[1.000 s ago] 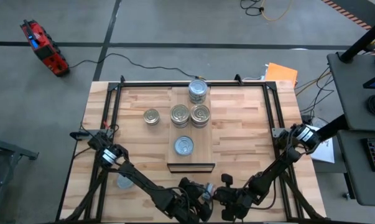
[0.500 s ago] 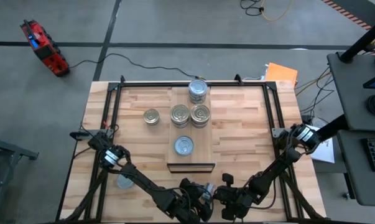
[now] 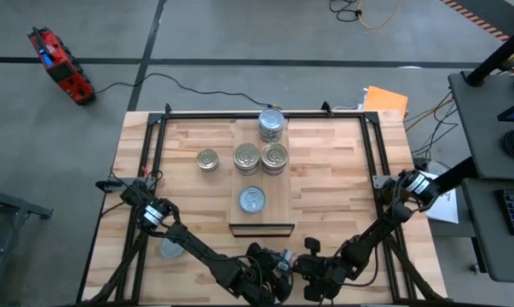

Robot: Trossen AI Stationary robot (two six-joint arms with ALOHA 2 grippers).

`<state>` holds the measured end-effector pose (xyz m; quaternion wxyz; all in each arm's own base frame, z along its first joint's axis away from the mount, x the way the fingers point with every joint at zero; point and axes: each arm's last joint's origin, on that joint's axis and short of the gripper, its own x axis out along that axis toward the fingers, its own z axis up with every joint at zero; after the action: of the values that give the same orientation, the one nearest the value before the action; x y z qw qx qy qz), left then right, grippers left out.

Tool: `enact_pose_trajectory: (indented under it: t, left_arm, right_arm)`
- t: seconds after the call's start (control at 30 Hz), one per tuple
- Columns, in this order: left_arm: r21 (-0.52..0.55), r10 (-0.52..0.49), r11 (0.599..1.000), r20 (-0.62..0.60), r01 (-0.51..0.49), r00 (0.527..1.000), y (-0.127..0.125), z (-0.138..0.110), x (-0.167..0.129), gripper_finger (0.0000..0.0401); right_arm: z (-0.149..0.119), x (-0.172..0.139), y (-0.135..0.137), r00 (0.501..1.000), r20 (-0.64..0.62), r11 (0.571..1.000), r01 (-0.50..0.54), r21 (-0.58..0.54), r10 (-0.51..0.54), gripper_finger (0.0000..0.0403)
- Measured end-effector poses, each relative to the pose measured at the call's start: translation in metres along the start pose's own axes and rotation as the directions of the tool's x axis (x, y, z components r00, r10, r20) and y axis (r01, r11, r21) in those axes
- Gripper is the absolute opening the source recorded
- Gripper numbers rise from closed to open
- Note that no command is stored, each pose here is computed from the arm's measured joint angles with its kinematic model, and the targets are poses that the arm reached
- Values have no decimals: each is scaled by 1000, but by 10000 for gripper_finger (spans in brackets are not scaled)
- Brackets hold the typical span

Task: Stack canned seafood by type on shelf
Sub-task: Stack the blue-pink tuna can on top of the blue-pink tuna can on the shelf aligned with the other blue-pink tuna can

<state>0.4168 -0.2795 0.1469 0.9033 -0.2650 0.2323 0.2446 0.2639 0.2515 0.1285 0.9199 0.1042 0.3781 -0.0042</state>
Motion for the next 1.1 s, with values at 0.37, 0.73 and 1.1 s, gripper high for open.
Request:
enact_pose_trajectory:
  t: [0.37, 0.73, 1.1]
  left_arm:
    - [-1, -10, 1000, -25, 10, 1000, 0, -1, 0, 283]
    - [-3, -32, 999, -79, 32, 996, -1, -2, 0, 177]
    - [26, -57, 998, -179, 63, 982, -5, 3, -24, 177]
  right_arm:
    - [0, 0, 0, 1000, 0, 1000, 0, 0, 0, 9]
    - [0, 0, 0, 1000, 1, 1000, -1, 1, 1, 9]
    - [4, -12, 5, 998, -20, 998, -56, 14, 57, 9]
